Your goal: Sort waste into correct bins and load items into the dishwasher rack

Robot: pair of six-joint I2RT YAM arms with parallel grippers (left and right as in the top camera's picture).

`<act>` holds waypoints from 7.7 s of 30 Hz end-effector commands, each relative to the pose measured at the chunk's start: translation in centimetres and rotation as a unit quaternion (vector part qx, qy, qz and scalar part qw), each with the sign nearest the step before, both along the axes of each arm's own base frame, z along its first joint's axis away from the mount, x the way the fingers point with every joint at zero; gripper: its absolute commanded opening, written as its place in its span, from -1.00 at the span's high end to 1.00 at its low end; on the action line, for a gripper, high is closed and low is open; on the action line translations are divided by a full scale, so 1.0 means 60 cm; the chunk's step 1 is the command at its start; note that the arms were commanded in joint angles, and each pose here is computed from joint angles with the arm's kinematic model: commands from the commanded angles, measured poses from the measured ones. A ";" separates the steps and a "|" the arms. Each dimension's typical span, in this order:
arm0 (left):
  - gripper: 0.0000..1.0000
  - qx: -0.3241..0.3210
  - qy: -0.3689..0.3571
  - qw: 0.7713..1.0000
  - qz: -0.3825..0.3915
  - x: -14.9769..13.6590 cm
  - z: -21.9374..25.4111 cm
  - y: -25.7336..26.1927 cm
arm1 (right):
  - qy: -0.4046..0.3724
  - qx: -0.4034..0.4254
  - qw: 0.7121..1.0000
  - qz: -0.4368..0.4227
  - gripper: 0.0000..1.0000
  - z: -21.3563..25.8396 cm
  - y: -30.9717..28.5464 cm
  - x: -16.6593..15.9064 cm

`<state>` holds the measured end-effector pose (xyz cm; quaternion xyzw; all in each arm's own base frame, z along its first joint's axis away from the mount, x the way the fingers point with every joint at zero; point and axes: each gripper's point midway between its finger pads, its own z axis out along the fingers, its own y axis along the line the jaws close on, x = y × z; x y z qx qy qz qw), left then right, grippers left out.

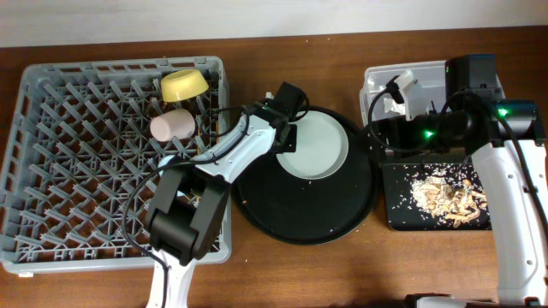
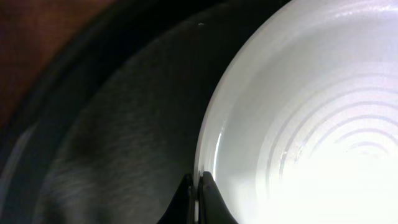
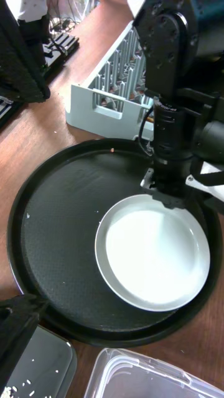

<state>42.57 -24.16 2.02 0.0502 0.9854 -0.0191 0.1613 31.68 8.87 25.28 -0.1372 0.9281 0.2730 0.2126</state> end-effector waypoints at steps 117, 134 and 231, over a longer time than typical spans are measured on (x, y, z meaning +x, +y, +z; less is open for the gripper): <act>-0.99 -0.125 -0.216 0.957 0.148 -0.071 0.543 0.376 | -0.461 -0.075 0.829 -0.307 -0.97 -0.163 -0.146 -0.118; -0.99 -0.125 -0.216 0.957 0.148 -0.071 0.543 0.376 | -0.461 -0.075 0.829 -0.307 -0.97 -0.163 -0.146 -0.118; -0.99 0.058 -0.552 0.832 -0.011 -0.300 0.227 0.406 | -0.460 -0.075 0.830 -0.307 -0.97 -0.163 -0.146 -0.118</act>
